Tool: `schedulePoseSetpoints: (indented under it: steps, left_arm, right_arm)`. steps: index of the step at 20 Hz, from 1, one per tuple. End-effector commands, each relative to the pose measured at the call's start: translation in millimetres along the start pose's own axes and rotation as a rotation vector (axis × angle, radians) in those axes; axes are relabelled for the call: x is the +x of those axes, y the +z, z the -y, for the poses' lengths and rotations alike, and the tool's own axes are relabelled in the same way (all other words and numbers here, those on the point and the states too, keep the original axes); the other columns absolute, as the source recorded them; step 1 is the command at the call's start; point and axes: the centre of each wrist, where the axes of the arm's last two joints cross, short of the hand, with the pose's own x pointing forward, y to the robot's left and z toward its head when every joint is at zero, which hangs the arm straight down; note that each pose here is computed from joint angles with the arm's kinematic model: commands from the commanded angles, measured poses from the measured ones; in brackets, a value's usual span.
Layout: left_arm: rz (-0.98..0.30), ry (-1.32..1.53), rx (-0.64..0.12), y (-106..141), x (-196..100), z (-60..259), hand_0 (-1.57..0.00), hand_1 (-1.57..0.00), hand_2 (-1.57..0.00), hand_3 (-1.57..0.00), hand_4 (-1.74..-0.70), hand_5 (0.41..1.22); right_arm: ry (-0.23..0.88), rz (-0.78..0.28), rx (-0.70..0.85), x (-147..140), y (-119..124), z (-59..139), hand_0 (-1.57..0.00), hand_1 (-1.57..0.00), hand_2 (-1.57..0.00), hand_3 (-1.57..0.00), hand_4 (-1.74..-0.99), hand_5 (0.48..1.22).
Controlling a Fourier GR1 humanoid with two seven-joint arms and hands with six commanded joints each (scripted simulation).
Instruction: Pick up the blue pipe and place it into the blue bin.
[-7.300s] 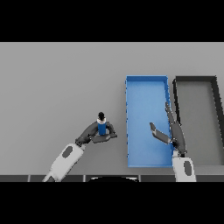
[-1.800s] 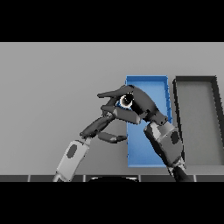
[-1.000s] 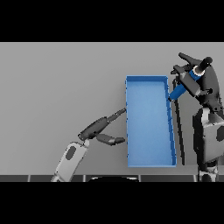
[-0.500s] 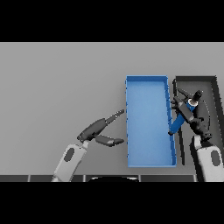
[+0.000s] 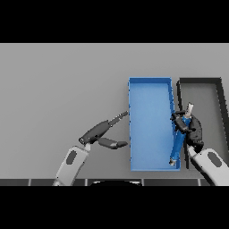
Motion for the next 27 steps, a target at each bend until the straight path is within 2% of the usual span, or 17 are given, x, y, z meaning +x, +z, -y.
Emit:
schedulePoseSetpoints:
  steps: [1, 3, 4, 7, 9, 12, 14, 18, 27]
  left_arm:
    - [0.005, 0.0, 0.002, -0.2, 0.9, -0.4, 0.0, 0.0, 0.0, 0.0, -0.88, 0.422]
    - [0.003, -0.001, 0.002, -0.9, 1.1, -0.6, 0.0, 0.0, 0.0, 0.0, -0.88, 0.427]
    - [0.003, -0.001, 0.002, -0.5, 1.3, -0.8, 0.0, 0.0, 0.0, 0.0, -0.88, 0.428]
    - [0.005, 0.009, 0.004, -0.1, 0.2, 0.1, 0.0, 0.0, 0.0, 0.0, -0.88, 0.429]
    - [0.012, 0.012, 0.003, -0.8, 2.7, 1.8, 0.0, 0.0, 0.0, 0.0, -0.89, 0.428]
    - [0.013, 0.009, 0.001, 0.5, 2.9, 3.3, 0.0, 0.0, 0.0, 0.0, -0.89, 0.427]
    - [0.006, 0.004, 0.004, 1.2, 2.0, -0.1, 0.0, 0.0, 0.0, 0.0, -0.89, 0.428]
    - [0.018, 0.005, 0.002, 2.0, 1.3, 0.6, 0.0, 0.0, 0.0, 0.0, -0.89, 0.429]
    - [0.003, 0.001, 0.006, 0.1, -3.4, 10.1, 0.0, 0.0, 0.0, 0.0, -0.88, 0.431]
  right_arm:
    - [0.017, -0.012, 0.002, 0.9, -1.1, 0.8, -0.94, -0.85, -0.86, -0.5, -1.503, 1.221]
    - [0.047, -0.016, 0.026, 0.6, -1.4, 1.1, -0.6, -0.55, -0.55, -0.32, -1.337, 1.221]
    - [0.072, -0.026, 0.043, 0.2, -1.9, 1.2, -0.48, -0.44, -0.44, -0.26, -1.275, 1.186]
    - [0.287, -0.037, 0.098, 3.9, -2.9, -2.2, -0.24, -0.22, -0.22, -0.13, -1.142, 1.03]
    - [0.323, -0.091, 0.104, 1.2, -4.9, -0.3, -0.16, -0.14, -0.14, -0.08, -1.083, 0.934]
    - [0.358, -0.127, 0.117, -3.8, -5.8, -4.1, -0.08, -0.07, -0.07, -0.04, -1.063, 0.846]
    - [0.427, -0.148, 0.11, -5.9, -11.0, -4.1, -0.05, -0.05, -0.05, -0.03, -1.051, 0.787]
    - [0.442, -0.156, 0.12, -6.2, -11.7, -8.2, -0.02, -0.02, -0.02, -0.01, -1.033, 0.696]
    - [0.462, -0.165, 0.132, -5.6, -11.2, -9.7, -0.01, -0.01, -0.01, 0.0, -1.022, 0.643]
